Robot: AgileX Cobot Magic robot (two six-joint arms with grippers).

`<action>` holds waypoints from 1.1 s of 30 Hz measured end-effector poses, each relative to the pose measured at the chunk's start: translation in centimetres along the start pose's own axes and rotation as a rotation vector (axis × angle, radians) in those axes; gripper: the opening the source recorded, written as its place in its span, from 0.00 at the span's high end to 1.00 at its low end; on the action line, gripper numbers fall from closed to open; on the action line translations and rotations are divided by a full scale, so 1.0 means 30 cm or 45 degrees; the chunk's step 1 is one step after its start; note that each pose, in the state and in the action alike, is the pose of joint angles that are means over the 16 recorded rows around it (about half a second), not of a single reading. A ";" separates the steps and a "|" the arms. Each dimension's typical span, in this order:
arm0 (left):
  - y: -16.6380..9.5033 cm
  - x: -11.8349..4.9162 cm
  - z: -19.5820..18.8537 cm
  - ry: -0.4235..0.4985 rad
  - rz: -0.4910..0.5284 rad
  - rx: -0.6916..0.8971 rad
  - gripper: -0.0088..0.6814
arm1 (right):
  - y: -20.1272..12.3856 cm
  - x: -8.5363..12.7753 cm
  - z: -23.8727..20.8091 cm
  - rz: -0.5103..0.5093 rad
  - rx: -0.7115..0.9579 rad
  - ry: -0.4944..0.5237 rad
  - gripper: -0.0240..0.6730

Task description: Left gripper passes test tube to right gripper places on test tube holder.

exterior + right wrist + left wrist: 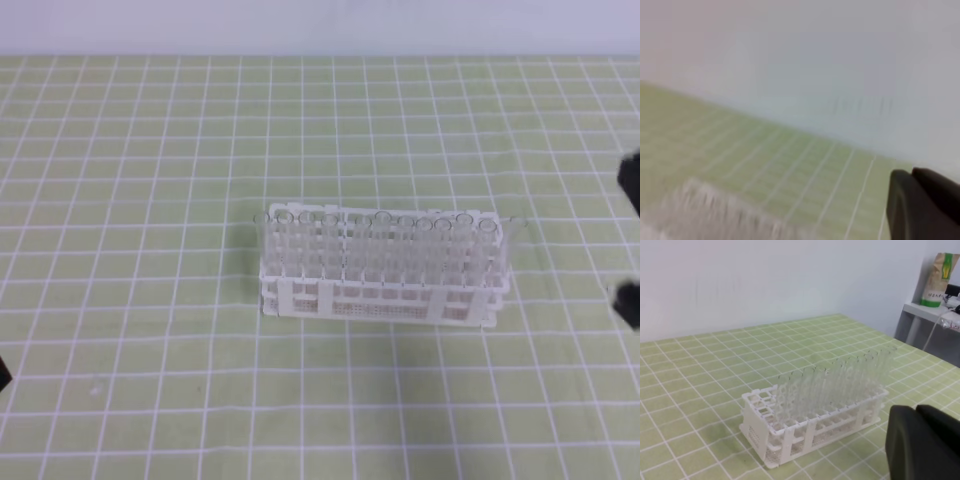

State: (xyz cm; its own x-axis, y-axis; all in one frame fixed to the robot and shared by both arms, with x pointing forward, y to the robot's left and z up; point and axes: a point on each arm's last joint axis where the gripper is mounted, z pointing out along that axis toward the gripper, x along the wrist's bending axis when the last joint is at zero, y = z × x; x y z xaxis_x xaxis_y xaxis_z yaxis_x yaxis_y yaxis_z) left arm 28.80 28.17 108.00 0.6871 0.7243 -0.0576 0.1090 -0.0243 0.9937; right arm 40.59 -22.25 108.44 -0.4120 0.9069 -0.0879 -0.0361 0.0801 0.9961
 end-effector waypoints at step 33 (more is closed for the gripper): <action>0.000 -0.001 0.003 0.001 0.009 0.001 0.99 | -0.332 -0.053 -0.426 0.096 0.077 -0.526 0.99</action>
State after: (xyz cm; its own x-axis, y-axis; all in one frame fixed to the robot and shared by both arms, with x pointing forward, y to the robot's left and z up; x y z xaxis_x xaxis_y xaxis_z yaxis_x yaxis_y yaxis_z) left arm 28.84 28.08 108.00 0.6871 0.7248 -0.0503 0.1045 -0.0301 0.9941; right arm 29.97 -29.77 98.67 -0.0114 0.9997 -0.0194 0.0385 0.0198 0.9991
